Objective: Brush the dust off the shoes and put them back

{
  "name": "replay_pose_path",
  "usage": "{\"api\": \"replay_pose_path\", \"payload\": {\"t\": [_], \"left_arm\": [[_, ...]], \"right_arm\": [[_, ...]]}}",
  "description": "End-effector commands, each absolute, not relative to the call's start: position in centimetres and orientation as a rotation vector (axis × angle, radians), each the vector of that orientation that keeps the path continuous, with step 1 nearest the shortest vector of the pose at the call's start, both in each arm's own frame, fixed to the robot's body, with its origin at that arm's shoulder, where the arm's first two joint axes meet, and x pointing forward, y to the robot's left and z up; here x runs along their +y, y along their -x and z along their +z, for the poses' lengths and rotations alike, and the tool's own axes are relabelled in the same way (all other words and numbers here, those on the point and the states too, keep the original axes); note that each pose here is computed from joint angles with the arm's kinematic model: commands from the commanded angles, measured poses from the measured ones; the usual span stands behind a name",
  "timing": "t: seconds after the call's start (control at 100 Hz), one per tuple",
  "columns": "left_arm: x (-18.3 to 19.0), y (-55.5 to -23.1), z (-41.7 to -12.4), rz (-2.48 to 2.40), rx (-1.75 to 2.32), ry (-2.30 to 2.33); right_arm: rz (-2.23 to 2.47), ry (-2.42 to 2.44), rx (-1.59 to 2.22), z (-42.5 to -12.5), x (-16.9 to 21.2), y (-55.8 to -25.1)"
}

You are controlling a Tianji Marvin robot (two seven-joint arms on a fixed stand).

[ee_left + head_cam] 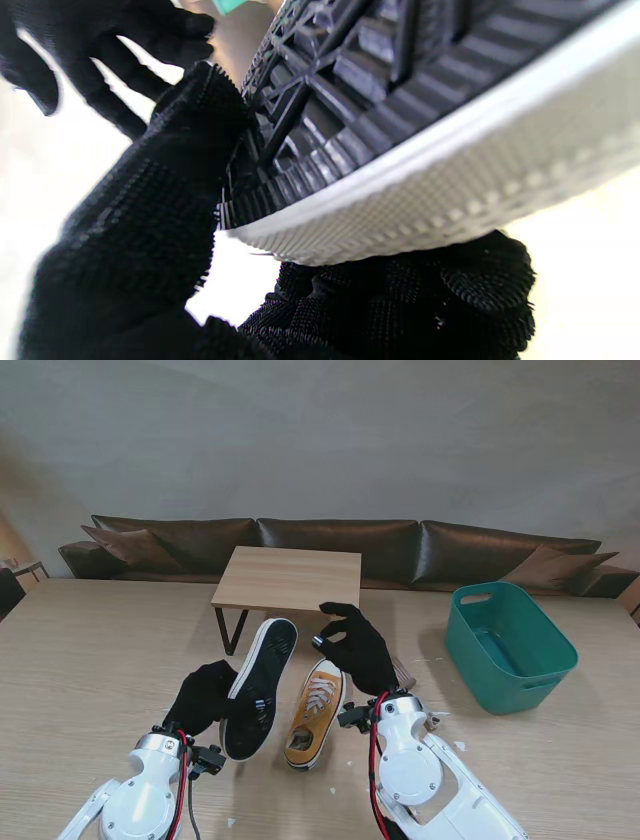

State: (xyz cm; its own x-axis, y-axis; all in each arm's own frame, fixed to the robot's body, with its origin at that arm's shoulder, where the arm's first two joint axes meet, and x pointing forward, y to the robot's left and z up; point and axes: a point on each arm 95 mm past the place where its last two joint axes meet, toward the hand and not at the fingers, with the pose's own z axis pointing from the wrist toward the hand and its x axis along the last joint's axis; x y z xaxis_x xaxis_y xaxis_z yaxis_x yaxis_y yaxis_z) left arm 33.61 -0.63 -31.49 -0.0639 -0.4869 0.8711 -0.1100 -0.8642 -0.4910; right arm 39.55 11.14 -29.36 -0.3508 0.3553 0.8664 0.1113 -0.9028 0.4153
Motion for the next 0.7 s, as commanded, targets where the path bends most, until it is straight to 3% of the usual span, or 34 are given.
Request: {"api": "replay_pose_path", "payload": {"t": [0.0,0.69], "left_arm": [[-0.7,-33.8,-31.8,-1.983,0.649,1.961],[-1.0,-37.1,-35.4,-1.613,0.795,2.081]], "right_arm": [[2.371,-1.712,0.646,-30.1,10.7,-39.4],[2.34,-1.808,0.628,-32.4,8.9,-39.4]]}}
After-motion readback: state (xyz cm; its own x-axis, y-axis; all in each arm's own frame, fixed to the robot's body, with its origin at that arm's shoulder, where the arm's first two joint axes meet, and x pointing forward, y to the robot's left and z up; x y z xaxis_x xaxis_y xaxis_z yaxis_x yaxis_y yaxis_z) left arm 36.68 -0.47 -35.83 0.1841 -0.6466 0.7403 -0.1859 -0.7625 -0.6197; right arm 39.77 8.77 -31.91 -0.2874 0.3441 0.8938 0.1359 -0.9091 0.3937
